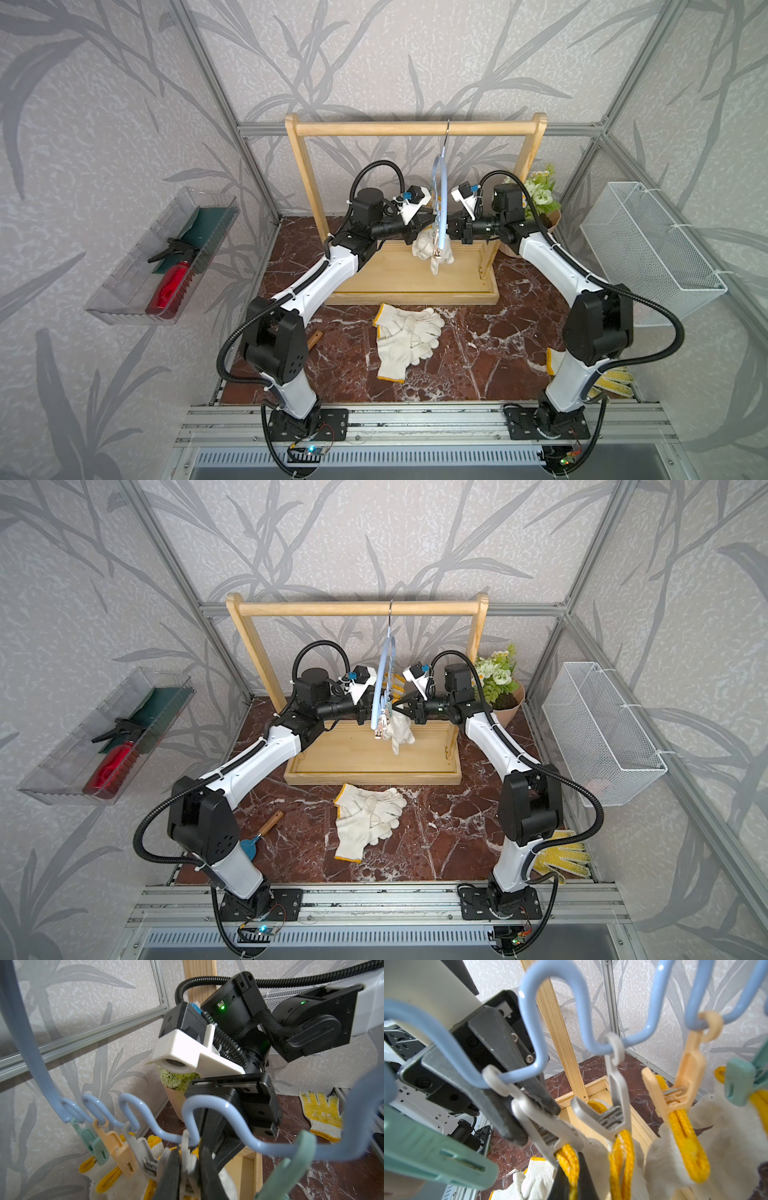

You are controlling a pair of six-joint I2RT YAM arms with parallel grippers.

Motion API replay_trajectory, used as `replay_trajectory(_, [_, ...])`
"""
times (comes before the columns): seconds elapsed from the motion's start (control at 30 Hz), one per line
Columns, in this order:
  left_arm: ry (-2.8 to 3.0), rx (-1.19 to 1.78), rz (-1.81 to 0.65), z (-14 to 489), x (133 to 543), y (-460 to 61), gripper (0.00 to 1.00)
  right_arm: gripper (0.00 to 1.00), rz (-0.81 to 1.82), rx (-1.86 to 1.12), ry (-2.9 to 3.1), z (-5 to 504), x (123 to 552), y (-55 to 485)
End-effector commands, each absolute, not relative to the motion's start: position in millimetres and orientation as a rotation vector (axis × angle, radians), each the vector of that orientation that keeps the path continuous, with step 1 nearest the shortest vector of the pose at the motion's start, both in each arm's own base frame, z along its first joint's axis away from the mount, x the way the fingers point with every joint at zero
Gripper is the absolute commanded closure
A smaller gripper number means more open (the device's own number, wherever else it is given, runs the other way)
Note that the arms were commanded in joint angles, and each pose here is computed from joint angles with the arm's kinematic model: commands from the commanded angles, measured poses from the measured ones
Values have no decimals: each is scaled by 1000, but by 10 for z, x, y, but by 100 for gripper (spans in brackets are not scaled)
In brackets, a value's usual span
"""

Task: Clip the gloves onto a hanger to dry
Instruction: Clamp the glove onto the hanger.

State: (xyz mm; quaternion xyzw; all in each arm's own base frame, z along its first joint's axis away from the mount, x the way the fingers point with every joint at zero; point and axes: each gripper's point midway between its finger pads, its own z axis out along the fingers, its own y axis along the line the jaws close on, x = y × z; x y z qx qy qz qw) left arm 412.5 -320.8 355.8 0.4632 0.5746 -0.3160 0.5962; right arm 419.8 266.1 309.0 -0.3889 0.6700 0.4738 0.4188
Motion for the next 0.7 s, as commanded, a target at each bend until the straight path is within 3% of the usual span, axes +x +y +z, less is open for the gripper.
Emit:
replay_trajectory(0.0, [1412, 1102, -730, 3270, 4134, -3188, 100, 100, 1147, -967, 1571, 3496, 4160, 2426])
replay_trajectory(0.53, [1447, 1147, -671, 3173, 4151, -3153, 100, 100, 1153, -953, 1538, 3587, 4150, 2362])
replay_trajectory(0.57, [1448, 1147, -671, 3166, 4155, -3155, 98, 100, 1154, -955, 1537, 3586, 4147, 2362])
replay_trajectory(0.67, [1437, 1153, -691, 3192, 4119, -3166, 79, 95, 1154, -953, 1538, 3579, 4144, 2360])
